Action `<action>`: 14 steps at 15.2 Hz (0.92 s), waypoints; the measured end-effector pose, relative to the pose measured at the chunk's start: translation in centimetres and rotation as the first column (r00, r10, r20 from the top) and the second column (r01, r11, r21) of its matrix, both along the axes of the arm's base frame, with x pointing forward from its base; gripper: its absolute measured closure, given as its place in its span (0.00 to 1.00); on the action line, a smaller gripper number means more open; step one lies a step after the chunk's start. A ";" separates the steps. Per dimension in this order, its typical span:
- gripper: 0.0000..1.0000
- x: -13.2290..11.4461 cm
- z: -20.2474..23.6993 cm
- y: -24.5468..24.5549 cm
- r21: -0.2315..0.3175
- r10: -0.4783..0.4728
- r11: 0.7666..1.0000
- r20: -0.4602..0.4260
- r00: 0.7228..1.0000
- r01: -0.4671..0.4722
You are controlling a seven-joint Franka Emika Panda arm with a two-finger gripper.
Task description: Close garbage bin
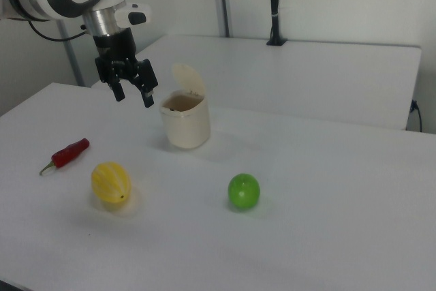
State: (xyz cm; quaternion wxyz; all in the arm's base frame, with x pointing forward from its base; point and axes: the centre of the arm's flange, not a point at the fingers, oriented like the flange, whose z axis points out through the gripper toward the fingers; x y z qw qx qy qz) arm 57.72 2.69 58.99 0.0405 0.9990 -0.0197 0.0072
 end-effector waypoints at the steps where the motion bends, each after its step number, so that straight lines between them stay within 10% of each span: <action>1: 0.00 0.0 0.0 0.0 0.000 0.000 1.000 0.000 1.000 0.000; 14: 0.00 0.1 -0.1 -0.9 0.000 -0.015 1.000 -0.001 1.000 0.015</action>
